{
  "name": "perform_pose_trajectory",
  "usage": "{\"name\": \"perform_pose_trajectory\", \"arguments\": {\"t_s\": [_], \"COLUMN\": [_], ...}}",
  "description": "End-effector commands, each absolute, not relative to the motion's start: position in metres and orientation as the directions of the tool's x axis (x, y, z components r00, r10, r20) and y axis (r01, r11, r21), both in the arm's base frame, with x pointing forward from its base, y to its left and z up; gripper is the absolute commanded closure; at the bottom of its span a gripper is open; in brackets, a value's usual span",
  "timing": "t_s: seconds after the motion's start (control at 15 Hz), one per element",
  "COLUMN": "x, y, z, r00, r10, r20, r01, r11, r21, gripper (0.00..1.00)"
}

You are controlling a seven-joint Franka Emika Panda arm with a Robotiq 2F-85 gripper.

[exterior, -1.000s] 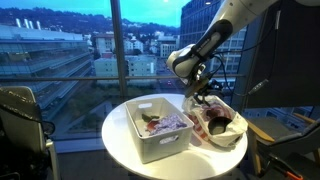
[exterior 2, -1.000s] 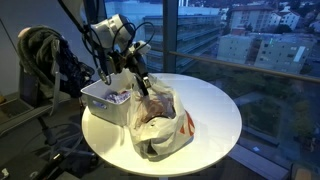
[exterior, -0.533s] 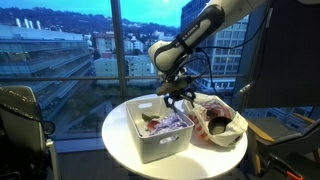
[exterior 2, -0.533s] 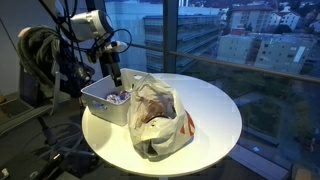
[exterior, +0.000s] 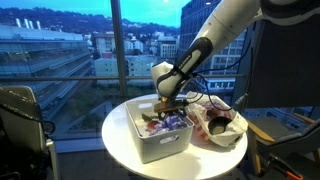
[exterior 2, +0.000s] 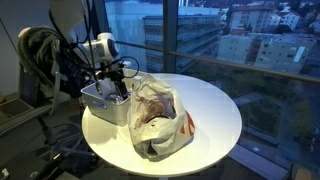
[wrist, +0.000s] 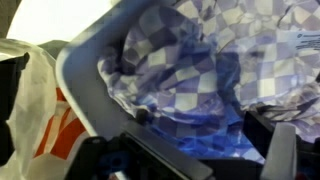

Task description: Remove the objects from the storage container and put them in the plastic bag.

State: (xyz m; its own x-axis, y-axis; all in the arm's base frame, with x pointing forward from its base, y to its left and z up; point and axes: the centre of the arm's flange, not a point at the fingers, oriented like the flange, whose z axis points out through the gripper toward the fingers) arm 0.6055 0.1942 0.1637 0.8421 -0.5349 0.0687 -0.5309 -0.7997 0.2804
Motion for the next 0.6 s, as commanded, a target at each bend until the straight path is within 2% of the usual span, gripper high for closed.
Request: {"name": "perform_pose_trajectory", "arguments": {"t_s": [0.0,0.07,0.13,0.53], "x": [0.614,0.613,0.612,0.608], "y": [0.171,0.168,0.168,0.179], "z": [0.137,0.131,0.130,0.136], "r00": [0.822,0.814,0.809,0.777], "r10": [-0.568,-0.581,-0.587,-0.609], "r20": [0.029,-0.002,-0.029,-0.160], "r01": [-0.555,-0.563,-0.566,-0.595], "r11": [-0.789,-0.789,-0.792,-0.793], "r21": [0.265,0.246,0.227,0.128], "gripper": [0.00,0.08,0.26,0.72]}}
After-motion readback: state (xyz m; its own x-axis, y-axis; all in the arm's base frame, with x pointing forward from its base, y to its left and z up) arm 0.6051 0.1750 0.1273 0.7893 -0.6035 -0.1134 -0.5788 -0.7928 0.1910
